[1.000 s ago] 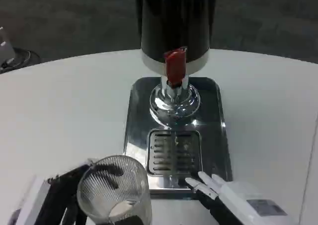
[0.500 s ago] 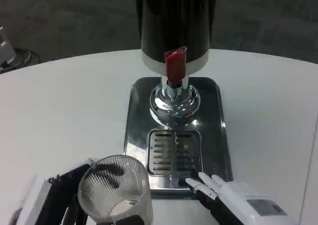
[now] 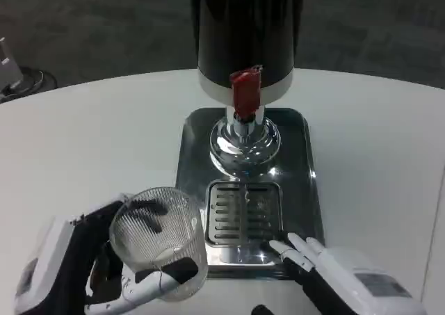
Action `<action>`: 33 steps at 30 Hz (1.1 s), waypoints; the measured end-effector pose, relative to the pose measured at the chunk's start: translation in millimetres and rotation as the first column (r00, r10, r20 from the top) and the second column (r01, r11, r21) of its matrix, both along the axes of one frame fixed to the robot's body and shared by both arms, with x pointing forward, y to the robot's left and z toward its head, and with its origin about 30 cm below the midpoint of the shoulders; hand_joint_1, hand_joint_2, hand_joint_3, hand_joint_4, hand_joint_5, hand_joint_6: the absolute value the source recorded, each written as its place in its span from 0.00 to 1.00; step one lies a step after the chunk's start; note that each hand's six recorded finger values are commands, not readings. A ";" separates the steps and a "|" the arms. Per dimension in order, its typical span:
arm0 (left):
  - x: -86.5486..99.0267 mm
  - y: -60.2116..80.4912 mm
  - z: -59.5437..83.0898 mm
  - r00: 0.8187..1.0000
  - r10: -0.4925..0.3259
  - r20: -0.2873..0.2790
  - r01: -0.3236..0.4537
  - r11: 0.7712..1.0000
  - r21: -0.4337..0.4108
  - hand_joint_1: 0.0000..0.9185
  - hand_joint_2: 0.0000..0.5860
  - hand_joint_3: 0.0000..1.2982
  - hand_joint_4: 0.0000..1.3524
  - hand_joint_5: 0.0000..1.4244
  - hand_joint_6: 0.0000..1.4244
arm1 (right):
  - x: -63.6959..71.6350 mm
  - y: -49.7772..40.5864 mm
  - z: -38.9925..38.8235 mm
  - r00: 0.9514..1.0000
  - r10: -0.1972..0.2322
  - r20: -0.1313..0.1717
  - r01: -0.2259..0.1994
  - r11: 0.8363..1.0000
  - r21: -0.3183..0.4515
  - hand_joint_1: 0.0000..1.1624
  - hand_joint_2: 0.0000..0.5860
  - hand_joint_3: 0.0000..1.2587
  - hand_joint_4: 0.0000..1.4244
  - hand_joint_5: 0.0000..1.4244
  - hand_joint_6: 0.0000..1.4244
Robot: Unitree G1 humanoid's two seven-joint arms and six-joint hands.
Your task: Grasp the cup under the faucet to collect the drink, then remove the cup.
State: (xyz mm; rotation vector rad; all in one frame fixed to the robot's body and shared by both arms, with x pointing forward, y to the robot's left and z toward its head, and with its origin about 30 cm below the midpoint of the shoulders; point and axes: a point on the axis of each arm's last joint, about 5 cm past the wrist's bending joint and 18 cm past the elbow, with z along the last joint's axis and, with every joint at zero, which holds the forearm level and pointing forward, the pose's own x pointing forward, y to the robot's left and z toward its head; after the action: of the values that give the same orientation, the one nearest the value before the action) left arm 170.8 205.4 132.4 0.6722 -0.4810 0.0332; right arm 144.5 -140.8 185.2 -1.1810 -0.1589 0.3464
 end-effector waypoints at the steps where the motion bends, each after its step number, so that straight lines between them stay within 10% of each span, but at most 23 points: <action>1: 6.1 0.4 -0.5 1.000 0.010 -0.005 -0.010 1.000 -0.004 0.53 0.28 0.81 0.83 0.89 0.96 | -0.4 -0.7 -0.2 1.000 -0.004 -0.005 0.004 1.000 0.000 0.26 0.72 0.08 0.00 0.00 0.04; 12: 64.0 8.7 9.2 0.998 0.068 -0.003 -0.067 0.993 0.101 0.53 0.28 0.81 0.83 0.89 0.96 | -7.9 -7.3 4.4 0.999 -0.042 0.008 0.042 0.999 0.016 0.26 0.72 0.08 0.00 0.00 0.04; 33: 141.4 -37.1 30.4 0.998 -0.024 -0.051 0.036 0.970 0.242 0.53 0.28 0.81 0.83 0.89 0.96 | -20.0 -16.8 6.0 0.997 -0.071 0.029 0.067 0.991 0.113 0.26 0.72 0.09 0.00 0.00 0.06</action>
State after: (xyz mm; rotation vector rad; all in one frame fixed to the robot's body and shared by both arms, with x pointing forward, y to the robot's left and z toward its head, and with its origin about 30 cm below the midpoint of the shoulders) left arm 312.2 168.3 162.9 0.9042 -0.4535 -0.0716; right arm 124.6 -157.6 191.3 -1.0791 -0.1635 0.2543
